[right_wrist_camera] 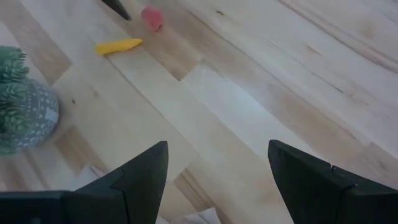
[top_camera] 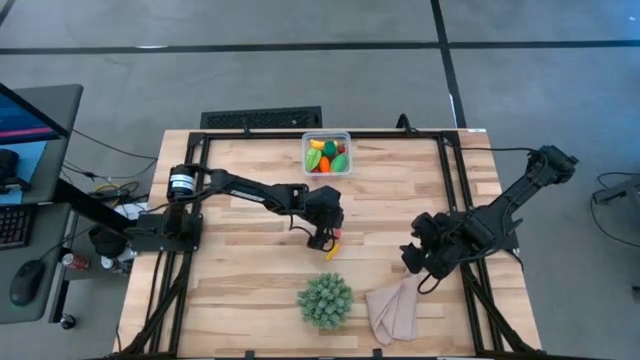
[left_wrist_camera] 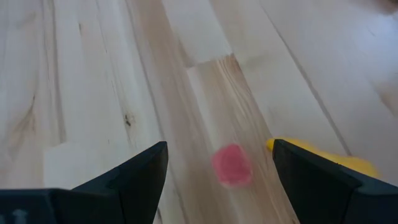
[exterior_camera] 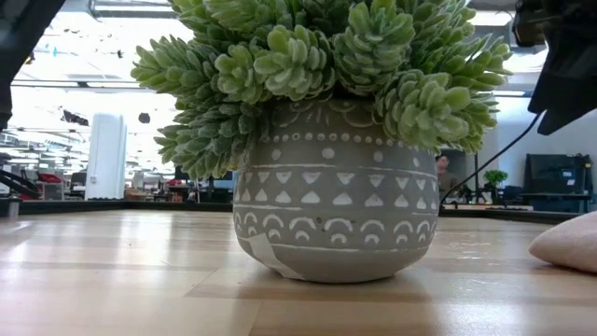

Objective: Pick and placing Produce into tupperware
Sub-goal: Put the peach into the transparent bin

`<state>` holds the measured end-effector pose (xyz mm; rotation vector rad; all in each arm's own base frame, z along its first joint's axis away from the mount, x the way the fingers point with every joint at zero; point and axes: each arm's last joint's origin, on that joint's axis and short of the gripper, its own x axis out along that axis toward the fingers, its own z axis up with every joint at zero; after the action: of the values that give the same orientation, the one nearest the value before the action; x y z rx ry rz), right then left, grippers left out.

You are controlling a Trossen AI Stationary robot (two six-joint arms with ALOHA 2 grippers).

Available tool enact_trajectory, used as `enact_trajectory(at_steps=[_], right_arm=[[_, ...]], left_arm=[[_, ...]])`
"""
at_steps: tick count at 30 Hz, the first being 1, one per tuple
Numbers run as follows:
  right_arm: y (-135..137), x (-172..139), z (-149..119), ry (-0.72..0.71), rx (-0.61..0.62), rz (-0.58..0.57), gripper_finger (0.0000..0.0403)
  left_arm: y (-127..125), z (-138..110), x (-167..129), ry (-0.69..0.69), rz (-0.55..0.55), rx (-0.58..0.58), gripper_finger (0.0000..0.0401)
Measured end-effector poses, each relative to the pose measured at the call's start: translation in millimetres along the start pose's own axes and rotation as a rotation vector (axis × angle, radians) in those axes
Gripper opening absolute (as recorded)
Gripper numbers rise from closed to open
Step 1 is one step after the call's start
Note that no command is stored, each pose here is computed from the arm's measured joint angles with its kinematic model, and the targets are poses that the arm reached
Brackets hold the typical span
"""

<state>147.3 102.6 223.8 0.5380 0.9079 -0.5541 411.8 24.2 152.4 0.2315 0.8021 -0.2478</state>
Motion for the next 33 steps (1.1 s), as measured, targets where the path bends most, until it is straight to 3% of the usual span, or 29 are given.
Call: enact_trajectory(at_steps=[13, 22, 33], right_arm=[[3.2, -0.1, 0.5, -0.004, 0.015, 0.031, 0.0270], [3.4, -0.2, 0.6, -0.005, 0.016, 0.032, 0.0270], [3.4, -0.2, 1.2, -0.025, 0.017, 0.029, 0.0270]], left_arm=[[-3.3, -12.3, 25.1, 0.006, -0.034, -0.063, 0.0283], [0.4, -13.5, 24.9, 0.004, -0.019, -0.086, 0.0281], [-0.1, -14.5, 24.8, 0.015, -0.025, -0.089, 0.0205]])
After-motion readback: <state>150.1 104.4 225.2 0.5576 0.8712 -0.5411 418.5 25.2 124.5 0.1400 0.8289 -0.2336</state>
